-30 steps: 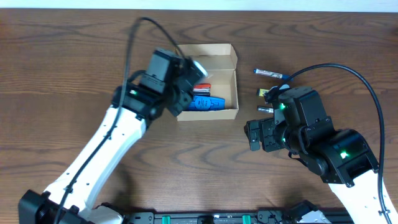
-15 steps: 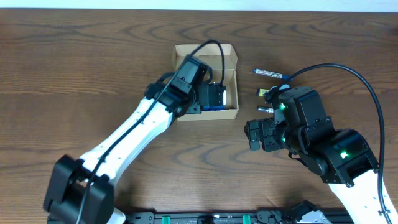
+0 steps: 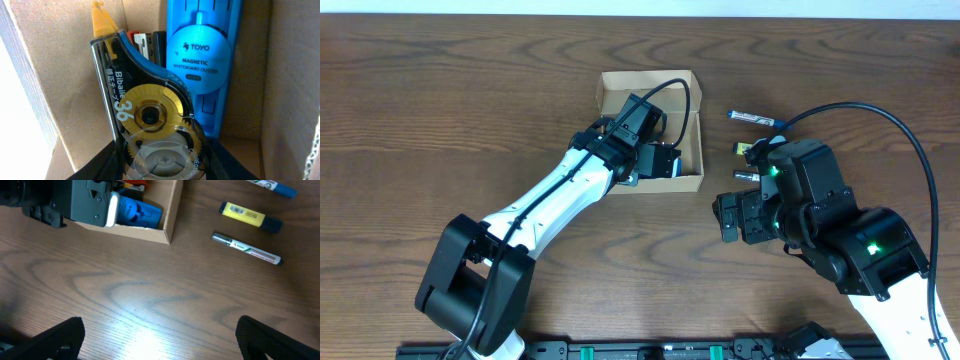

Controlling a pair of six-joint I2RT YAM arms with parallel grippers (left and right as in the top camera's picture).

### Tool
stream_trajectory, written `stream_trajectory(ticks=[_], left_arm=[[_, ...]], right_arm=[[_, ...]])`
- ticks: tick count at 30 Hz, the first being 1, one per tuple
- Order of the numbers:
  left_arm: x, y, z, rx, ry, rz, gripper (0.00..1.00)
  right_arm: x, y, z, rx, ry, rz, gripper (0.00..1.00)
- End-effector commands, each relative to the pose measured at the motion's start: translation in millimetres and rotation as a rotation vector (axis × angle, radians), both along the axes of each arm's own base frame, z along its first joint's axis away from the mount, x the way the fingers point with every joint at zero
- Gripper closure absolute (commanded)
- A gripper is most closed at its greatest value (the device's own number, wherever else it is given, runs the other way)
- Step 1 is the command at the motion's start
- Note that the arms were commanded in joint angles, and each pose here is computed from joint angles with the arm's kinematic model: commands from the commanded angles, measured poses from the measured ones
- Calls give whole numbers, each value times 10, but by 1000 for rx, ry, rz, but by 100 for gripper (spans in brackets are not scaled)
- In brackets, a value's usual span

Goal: Pack container
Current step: 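Carry the correction tape into the box and lower it, then release the tape and retract the left gripper left of the box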

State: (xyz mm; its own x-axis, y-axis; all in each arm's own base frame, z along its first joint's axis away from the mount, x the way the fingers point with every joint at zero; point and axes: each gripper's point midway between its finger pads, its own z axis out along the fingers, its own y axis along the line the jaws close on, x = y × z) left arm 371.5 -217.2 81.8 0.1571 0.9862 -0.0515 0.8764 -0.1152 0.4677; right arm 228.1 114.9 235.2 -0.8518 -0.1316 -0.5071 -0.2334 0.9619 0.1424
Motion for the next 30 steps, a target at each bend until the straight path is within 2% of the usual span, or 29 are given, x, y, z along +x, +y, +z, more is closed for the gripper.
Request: stream_trajectory(ticks=[1, 2, 6, 12, 16, 19, 21, 24, 30], left_arm=[[49, 33, -10, 23, -13, 3, 41], [62, 56, -6, 32, -20, 14, 35], [94, 114, 17, 36, -38, 81, 33], [97, 94, 188, -50, -60, 190, 32], [103, 50, 583, -197, -112, 315, 28], [58, 32, 982, -353, -142, 417, 21], [-23, 42, 1258, -470, -146, 488, 18], [-237, 92, 1575, -605, -113, 557, 18], [-667, 376, 1770, -719, -10, 770, 19]], right_arm=[[1, 6, 5, -6, -4, 13, 1], [1, 6, 5, -6, -4, 13, 1], [1, 6, 5, -6, -4, 13, 1], [1, 6, 5, -6, -4, 13, 1], [1, 6, 5, -6, -4, 13, 1], [1, 6, 5, -6, -4, 13, 1], [1, 6, 5, -6, -4, 13, 1], [1, 6, 5, -6, -4, 13, 1], [1, 6, 5, -6, -4, 13, 1]])
